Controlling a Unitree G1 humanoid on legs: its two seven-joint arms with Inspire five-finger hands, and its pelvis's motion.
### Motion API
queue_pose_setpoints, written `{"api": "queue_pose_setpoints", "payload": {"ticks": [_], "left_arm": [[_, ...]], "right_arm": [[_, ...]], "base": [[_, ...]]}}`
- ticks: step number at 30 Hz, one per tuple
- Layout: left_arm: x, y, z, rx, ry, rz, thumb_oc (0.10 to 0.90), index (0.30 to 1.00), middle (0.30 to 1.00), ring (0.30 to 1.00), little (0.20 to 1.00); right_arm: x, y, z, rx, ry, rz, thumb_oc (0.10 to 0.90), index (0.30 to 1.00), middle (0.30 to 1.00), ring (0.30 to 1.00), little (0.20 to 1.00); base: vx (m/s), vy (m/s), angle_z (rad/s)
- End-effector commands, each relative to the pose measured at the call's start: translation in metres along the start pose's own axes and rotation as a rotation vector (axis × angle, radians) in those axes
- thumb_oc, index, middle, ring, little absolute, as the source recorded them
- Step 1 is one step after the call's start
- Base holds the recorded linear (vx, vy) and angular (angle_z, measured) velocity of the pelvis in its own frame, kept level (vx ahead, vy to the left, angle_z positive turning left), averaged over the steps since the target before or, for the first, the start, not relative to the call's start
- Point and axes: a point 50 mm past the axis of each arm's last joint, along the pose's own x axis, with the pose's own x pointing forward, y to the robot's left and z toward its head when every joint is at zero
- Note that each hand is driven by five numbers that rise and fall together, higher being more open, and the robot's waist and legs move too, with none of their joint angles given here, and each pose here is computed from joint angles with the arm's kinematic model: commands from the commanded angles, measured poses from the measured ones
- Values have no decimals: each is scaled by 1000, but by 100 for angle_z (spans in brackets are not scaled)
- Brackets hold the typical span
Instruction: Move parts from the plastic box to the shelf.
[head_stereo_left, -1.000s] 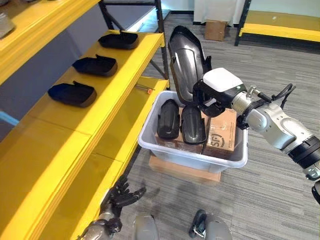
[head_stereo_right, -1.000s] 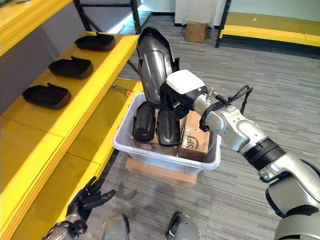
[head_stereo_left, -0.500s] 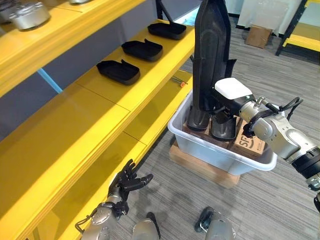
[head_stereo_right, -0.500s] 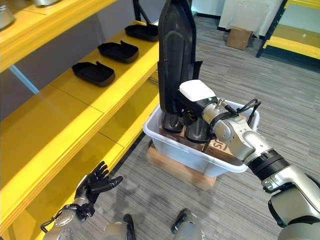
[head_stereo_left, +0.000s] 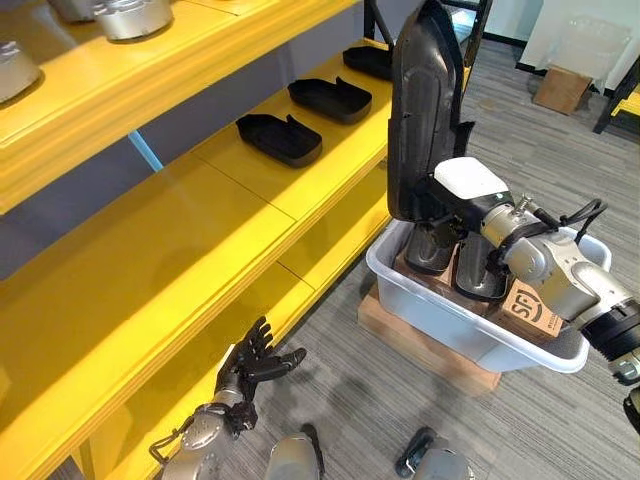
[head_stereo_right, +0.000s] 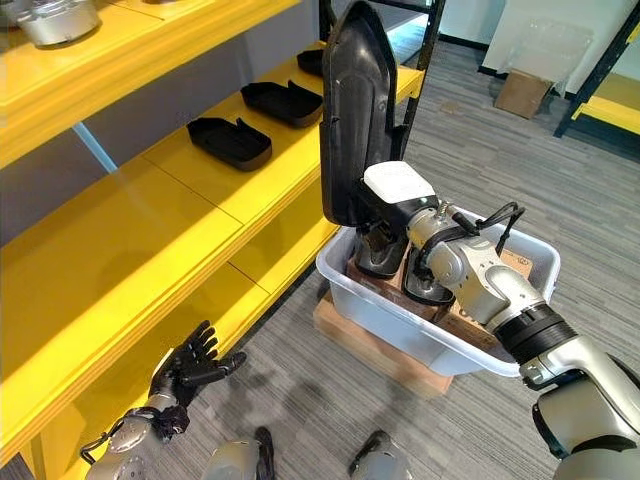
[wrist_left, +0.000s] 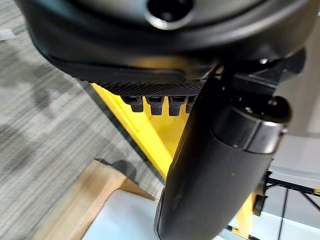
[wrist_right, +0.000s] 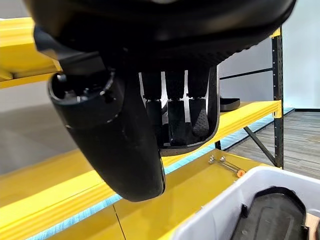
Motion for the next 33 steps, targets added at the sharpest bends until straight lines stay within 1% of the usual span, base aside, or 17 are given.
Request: {"api": "queue_pose_setpoints", "payload": {"ticks": [1,3,6,10,14,15,20,25,33], "left_arm": [[-5,4,43,122,-195,-59,900,1000,1000,1000,1000],[-4,5,44,151,-189,-58,900,1000,1000,1000,1000],[-4,6,45,165,-192,-53,900,1000,1000,1000,1000],[2,7,50,160,-213,-33,900,1000,1000,1000,1000],[5,5,50,138,-223,-20,900,1000,1000,1000,1000],[4,4,47,137,-216,-23,900,1000,1000,1000,1000],[-1,6,40,134,-194,-24,900,1000,1000,1000,1000],[0,4,38,130,-187,-28,900,1000,1000,1000,1000],[-3,5,36,108,-188,-10,900,1000,1000,1000,1000]], "right_arm": [[11,-47,24,-5,-105,-230,400,300,300,300,300],[11,-41,23,3,-96,-214,400,300,300,300,300],[7,-39,20,4,-90,-208,400,300,300,300,300],[4,-43,19,33,-99,-215,400,300,300,300,300],[2,-46,20,27,-104,-222,400,300,300,300,300],[2,-42,19,40,-98,-211,400,300,300,300,300],[3,-50,21,60,-122,-221,400,300,300,300,300],[6,-52,23,68,-132,-223,400,300,300,300,300],[13,-58,29,49,-156,-216,400,300,300,300,300]], "base": [[121,334,74],[99,263,87],[27,88,55],[166,-116,35],[110,-160,111],[140,-184,31],[128,-177,35],[69,-103,10],[52,-50,5]]}}
